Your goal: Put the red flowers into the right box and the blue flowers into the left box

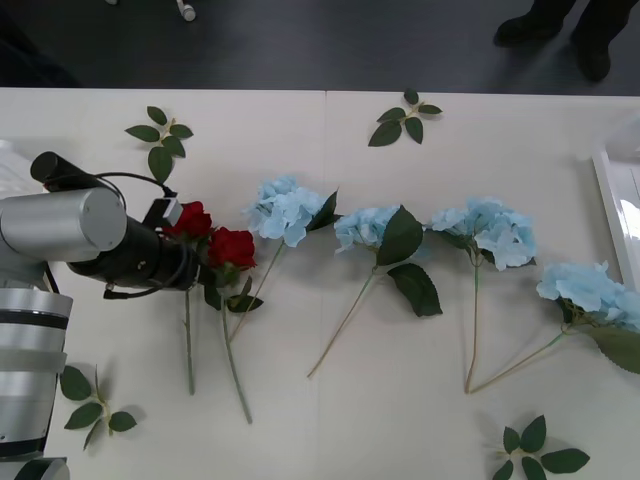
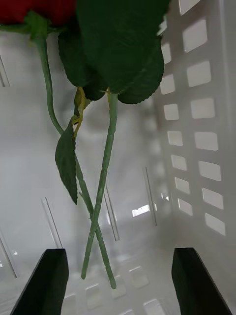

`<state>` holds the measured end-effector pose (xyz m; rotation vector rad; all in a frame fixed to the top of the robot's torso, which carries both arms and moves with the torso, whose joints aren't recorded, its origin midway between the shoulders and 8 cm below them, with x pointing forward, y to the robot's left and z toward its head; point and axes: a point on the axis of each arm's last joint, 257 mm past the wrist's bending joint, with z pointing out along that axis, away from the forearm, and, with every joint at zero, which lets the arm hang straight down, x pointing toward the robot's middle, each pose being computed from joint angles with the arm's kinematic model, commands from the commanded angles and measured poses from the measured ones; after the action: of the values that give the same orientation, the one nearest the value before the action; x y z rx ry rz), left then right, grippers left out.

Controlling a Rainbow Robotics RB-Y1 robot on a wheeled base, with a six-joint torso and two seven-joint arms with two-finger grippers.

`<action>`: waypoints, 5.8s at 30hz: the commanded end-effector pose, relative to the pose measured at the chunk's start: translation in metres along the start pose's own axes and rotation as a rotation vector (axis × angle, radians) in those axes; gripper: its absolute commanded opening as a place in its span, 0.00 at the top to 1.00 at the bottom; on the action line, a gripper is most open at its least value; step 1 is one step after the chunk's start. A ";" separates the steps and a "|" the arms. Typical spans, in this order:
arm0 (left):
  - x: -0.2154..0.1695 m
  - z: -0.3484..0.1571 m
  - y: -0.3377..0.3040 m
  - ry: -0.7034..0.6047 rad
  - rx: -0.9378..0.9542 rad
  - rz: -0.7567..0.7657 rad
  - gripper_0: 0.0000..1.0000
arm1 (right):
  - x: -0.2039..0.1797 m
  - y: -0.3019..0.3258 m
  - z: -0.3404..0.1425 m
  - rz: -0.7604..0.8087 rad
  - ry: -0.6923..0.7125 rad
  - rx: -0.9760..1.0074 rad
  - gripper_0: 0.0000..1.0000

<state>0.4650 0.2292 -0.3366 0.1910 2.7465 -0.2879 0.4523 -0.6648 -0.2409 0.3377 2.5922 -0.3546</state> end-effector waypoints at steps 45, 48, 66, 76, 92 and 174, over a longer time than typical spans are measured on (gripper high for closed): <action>-0.079 -0.164 -0.113 -0.562 0.660 0.339 1.00 | 0.031 0.306 -0.196 -0.075 -0.007 -0.492 0.39; -0.080 -0.188 -0.131 -0.637 0.747 0.410 1.00 | 0.023 0.317 -0.218 -0.065 -0.025 -0.570 0.39; -0.043 -0.278 -0.230 -1.008 1.072 0.904 1.00 | 0.055 0.330 -0.305 -0.305 -0.286 -0.894 0.39; -0.044 -0.297 -0.276 -1.062 1.114 0.964 1.00 | 0.075 0.350 -0.305 -0.455 -0.564 -0.950 0.39; -0.045 -0.308 -0.298 -1.063 1.174 0.966 1.00 | 0.085 0.432 -0.318 -0.560 -0.798 -1.079 0.39; -0.042 -0.294 -0.289 -1.038 1.166 0.922 0.00 | 0.094 0.556 -0.371 -0.763 -0.775 -1.403 1.00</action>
<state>0.3555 0.0124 -0.0031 1.1376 1.0401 -1.2069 0.3691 0.0052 -0.1082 -1.0132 1.5891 0.9677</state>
